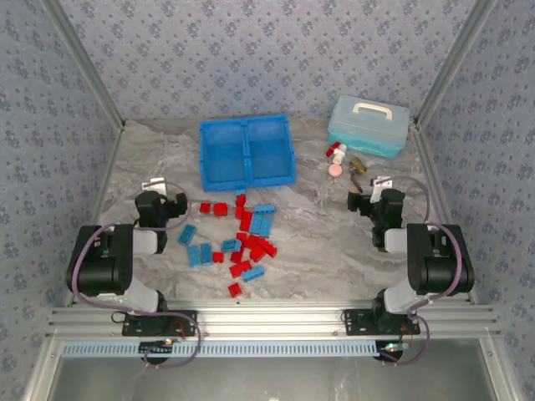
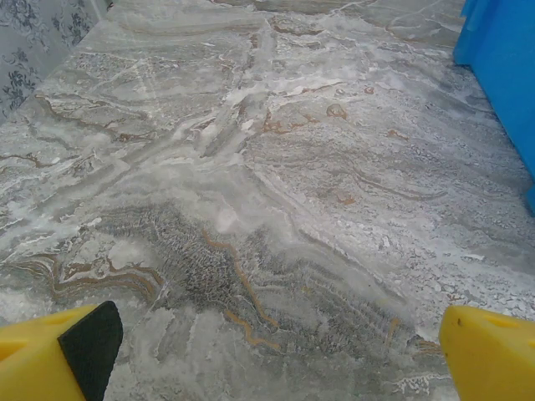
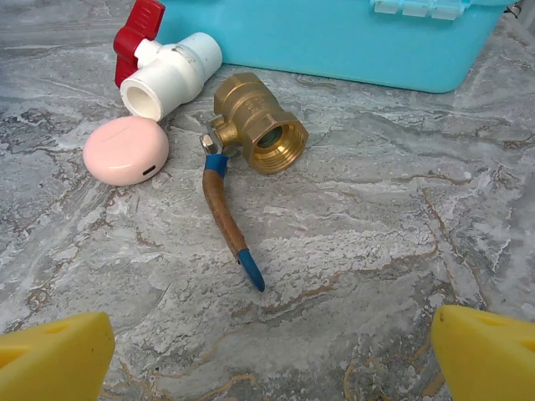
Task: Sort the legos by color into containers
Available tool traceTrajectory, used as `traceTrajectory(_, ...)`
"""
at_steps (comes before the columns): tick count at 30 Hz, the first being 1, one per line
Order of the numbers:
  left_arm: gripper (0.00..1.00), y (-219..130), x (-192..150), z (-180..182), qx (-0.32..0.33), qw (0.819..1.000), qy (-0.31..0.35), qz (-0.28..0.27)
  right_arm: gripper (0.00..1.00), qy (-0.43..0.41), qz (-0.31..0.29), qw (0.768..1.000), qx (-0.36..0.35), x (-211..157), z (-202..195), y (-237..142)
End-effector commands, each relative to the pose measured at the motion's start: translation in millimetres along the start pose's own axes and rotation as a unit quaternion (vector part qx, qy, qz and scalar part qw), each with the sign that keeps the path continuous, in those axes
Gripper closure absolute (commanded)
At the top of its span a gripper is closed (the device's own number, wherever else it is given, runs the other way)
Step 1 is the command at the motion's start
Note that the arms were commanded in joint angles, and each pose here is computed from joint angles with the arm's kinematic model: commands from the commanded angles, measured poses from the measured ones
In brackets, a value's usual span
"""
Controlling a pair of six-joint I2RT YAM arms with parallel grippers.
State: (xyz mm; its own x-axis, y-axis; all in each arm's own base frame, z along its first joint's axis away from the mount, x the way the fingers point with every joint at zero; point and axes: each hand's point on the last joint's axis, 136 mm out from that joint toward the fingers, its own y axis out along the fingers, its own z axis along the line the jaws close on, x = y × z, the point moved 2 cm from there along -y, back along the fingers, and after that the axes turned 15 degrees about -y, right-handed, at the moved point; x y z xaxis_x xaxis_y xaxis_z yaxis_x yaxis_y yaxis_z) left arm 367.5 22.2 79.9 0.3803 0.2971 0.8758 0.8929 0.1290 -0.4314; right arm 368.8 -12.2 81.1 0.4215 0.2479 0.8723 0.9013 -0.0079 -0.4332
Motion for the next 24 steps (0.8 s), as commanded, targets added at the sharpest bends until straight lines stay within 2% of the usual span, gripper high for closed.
traceTrajectory(1, 0.01, 1.4, 18.2, -7.7, -0.016, 0.999, -0.006, -0.027, 0.0, -0.008, -0.014, 1.0, -0.003, 11.3, -3.1, -0.2)
traceTrajectory(20, 0.01, 1.3, 17.5, -8.1, -0.016, 1.0, -0.006, -0.026, 0.0, -0.007, -0.016, 1.0, -0.004, 11.2, -3.8, -1.0)
traceTrajectory(24, 0.01, 1.1, 17.8, -8.0, -0.016, 0.999, -0.006, -0.027, 0.0, 0.005, 0.013, 0.998, -0.053, 38.4, -21.6, -21.5)
